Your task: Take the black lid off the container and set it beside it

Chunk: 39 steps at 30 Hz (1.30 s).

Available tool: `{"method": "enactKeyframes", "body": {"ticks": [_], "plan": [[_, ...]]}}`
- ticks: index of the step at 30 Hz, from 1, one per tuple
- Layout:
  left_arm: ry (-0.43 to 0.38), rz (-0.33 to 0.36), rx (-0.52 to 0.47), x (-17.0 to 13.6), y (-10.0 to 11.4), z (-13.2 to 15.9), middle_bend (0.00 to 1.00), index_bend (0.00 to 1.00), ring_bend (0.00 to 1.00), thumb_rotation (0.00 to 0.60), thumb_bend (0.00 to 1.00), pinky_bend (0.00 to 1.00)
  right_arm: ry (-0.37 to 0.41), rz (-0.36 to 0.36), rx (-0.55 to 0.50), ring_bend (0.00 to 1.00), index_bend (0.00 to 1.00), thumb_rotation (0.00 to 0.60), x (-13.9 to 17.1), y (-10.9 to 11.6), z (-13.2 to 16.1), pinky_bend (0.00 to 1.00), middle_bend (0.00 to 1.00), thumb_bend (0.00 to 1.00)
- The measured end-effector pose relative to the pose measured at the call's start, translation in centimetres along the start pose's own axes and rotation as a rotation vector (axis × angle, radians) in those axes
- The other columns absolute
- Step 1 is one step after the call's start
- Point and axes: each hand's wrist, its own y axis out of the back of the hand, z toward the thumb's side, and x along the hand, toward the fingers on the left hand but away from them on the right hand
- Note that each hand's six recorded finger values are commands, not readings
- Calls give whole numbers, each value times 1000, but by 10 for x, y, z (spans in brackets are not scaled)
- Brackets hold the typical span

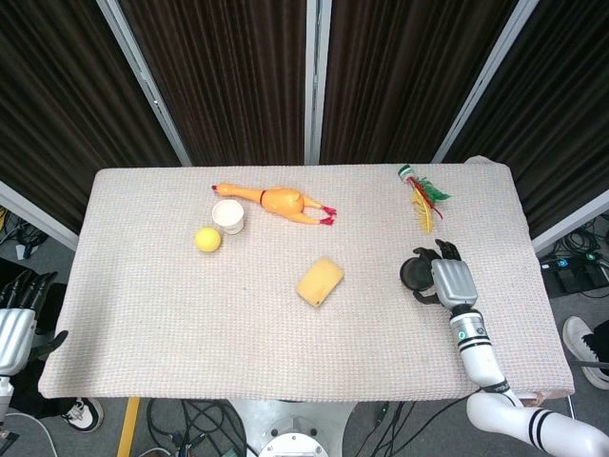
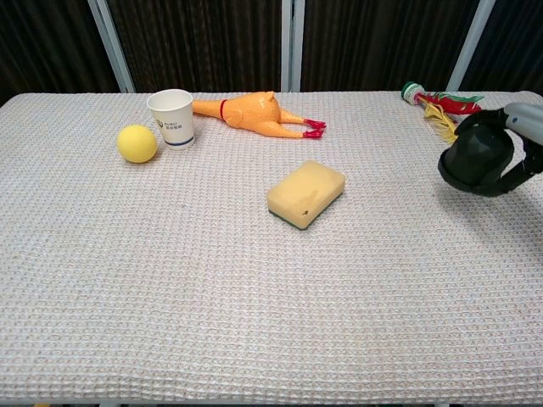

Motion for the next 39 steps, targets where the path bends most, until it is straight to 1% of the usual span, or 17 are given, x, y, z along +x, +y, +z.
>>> {"method": "enactKeyframes", "body": {"ticks": [4, 11, 14, 16, 18, 21, 22, 24, 27, 29, 30, 31, 34, 35, 37, 38, 39], "plan": [[-2, -5, -1, 0, -1, 1, 103, 83, 0, 600, 186, 138, 71, -99, -17, 48, 223, 600, 4, 39, 24, 0, 436, 164], [-8, -12, 0, 2, -1, 3, 103, 83, 0, 600, 187, 141, 218, -339, -36, 54, 227, 600, 28, 131, 76, 0, 439, 163], [-8, -12, -3, 1, -1, 2, 103, 83, 0, 600, 187, 141, 243, -411, -29, 60, 243, 600, 37, 157, 84, 0, 446, 163], [-7, -14, -3, 1, -1, 2, 103, 82, 0, 600, 187, 141, 240, -413, -28, 65, 249, 600, 37, 159, 83, 0, 451, 163], [-6, -18, -7, 0, -3, 2, 103, 83, 0, 600, 187, 141, 225, -400, -28, 71, 253, 600, 35, 153, 79, 0, 456, 164], [-6, -28, -12, 0, -6, 2, 103, 83, 0, 600, 187, 141, 181, -356, -14, 73, 258, 600, 26, 136, 65, 0, 459, 164], [-8, -31, -12, 0, -7, 3, 103, 83, 0, 600, 187, 141, 164, -335, -7, 75, 259, 600, 22, 127, 59, 0, 459, 164], [-12, -29, -13, 1, -6, 4, 103, 83, 0, 600, 187, 141, 124, -265, 16, 82, 261, 600, 12, 103, 45, 0, 460, 165], [-15, -17, -17, 4, -3, 6, 103, 83, 0, 600, 187, 141, 94, -143, 50, 88, 266, 600, 0, 61, 29, 0, 461, 164], [-21, -11, -15, 5, -2, 8, 103, 83, 0, 600, 187, 141, 96, -98, 73, 89, 271, 600, -4, 44, 24, 0, 463, 164], [-24, -9, -12, 6, -1, 9, 103, 84, 0, 600, 187, 141, 103, -100, 79, 88, 272, 600, -5, 44, 24, 0, 464, 164], [-27, -8, -10, 6, 0, 10, 103, 83, 0, 600, 187, 141, 114, -112, 81, 89, 274, 600, -6, 47, 27, 0, 464, 165], [-31, -7, -8, 7, 0, 12, 103, 83, 0, 600, 187, 141, 178, -223, 58, 89, 274, 600, 0, 77, 47, 0, 465, 162], [-31, -9, -10, 7, -1, 13, 103, 83, 0, 600, 187, 141, 211, -291, 41, 89, 274, 600, 6, 94, 59, 0, 464, 161], [-32, -13, -12, 7, -2, 14, 103, 84, 0, 600, 187, 141, 260, -404, 15, 89, 274, 600, 20, 123, 75, 0, 465, 161], [-34, -17, -12, 7, -3, 14, 103, 84, 0, 600, 187, 141, 287, -480, 1, 89, 274, 600, 31, 141, 83, 0, 465, 160], [-35, -20, -11, 6, -4, 14, 103, 83, 0, 600, 187, 141, 301, -531, -6, 89, 274, 600, 39, 151, 87, 0, 465, 160]]}}
